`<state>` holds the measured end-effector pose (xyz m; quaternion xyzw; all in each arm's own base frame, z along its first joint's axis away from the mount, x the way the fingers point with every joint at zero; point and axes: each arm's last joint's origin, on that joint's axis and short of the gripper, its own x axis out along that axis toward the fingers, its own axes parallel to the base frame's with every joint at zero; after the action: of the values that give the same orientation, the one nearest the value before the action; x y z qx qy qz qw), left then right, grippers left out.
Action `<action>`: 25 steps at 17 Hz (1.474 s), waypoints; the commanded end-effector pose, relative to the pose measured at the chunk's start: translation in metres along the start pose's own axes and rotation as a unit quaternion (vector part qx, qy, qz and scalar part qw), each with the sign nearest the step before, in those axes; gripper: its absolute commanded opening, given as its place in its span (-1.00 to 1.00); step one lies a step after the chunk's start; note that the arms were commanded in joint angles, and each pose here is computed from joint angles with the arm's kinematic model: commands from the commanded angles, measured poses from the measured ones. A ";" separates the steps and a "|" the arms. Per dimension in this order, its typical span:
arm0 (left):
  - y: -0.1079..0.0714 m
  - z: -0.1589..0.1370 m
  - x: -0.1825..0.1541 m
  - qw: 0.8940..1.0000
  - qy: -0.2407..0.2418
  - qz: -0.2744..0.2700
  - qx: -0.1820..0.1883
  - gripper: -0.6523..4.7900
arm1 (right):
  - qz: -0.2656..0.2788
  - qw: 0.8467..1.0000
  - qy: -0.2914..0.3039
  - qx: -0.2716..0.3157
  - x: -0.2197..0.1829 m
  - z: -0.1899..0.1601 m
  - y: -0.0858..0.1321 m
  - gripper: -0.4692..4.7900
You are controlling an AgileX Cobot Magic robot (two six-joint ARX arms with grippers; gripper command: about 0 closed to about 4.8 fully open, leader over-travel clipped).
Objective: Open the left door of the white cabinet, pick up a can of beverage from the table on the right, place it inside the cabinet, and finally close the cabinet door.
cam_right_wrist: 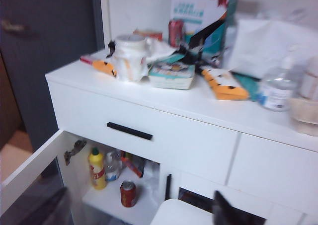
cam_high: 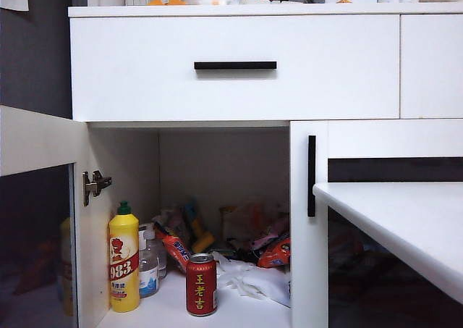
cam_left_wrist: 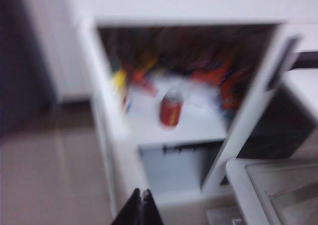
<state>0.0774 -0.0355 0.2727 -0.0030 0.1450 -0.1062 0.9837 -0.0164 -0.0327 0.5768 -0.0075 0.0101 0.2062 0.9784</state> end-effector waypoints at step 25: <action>-0.078 -0.027 0.237 0.988 0.013 -0.151 -0.043 -0.78 | -0.040 0.988 0.115 -0.091 0.055 -0.050 0.020 0.56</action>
<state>0.2670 -0.1557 0.1760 -0.0655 0.1821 -0.2392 0.9515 0.0239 0.0058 0.5248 -0.1223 0.1083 0.1680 0.9722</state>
